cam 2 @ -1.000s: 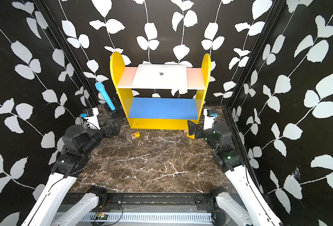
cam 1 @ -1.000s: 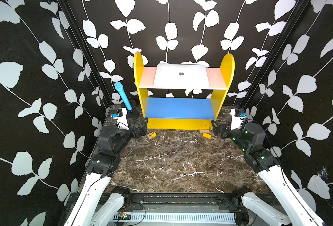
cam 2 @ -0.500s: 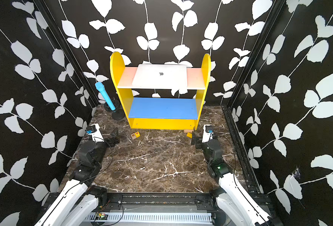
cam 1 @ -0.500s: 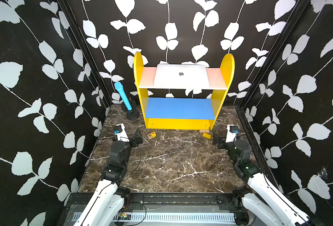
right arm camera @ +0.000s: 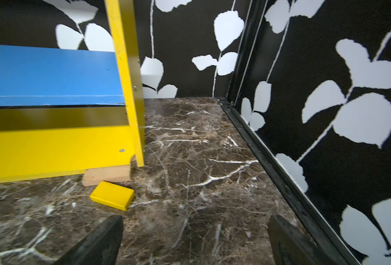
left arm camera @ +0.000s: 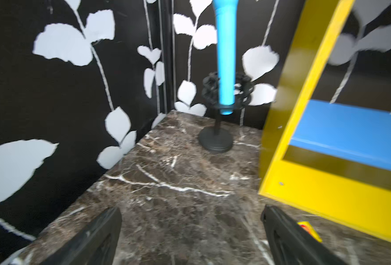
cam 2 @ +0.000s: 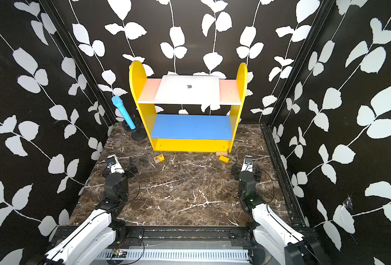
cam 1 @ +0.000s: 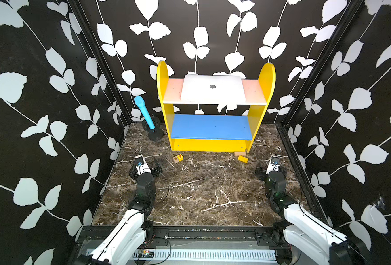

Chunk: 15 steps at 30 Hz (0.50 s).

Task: Close the laptop lid and set it aside
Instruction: Reset both arms

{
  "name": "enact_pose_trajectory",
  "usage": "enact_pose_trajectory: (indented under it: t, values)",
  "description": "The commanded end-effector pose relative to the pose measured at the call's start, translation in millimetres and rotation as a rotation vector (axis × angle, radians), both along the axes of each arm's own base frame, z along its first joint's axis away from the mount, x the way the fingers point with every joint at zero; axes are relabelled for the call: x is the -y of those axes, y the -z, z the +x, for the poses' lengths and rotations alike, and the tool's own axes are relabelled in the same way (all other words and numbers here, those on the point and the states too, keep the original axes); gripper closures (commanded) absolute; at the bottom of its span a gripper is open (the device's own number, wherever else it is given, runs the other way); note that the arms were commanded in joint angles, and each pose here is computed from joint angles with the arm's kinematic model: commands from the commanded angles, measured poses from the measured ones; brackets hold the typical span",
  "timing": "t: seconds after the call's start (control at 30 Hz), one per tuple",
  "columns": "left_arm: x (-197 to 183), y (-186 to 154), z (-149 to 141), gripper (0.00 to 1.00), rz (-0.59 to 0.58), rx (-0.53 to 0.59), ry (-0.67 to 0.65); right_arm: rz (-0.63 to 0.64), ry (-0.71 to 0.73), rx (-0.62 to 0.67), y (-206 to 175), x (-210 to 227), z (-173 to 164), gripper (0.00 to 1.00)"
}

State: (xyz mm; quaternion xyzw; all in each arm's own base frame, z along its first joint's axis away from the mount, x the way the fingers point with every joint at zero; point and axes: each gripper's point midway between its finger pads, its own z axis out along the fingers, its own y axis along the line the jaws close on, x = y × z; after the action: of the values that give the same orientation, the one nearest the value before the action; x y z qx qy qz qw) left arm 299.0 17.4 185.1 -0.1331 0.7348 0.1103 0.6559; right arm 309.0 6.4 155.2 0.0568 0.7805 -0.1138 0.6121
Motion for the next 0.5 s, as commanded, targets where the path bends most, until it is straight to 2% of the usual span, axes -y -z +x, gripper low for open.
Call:
enact_pose_trajectory:
  t: [0.0, 0.3, 0.47]
  values:
    - [-17.2, 2.8, -2.1, 0.02, 0.072, 0.016, -0.106, -0.022, 0.105, 0.084, -19.8, 20.4, 1.4, 0.00]
    - [-19.1, 36.6, 22.0, 0.01, 0.211, -0.089, -0.121, -0.046, 0.157, 0.014, 17.4, 35.6, 12.9, 0.00]
    - [-18.1, 38.4, 34.7, 0.01, 0.228, -0.063, -0.100, -0.067, 0.150, 0.006, 18.2, 34.7, 27.6, 0.00]
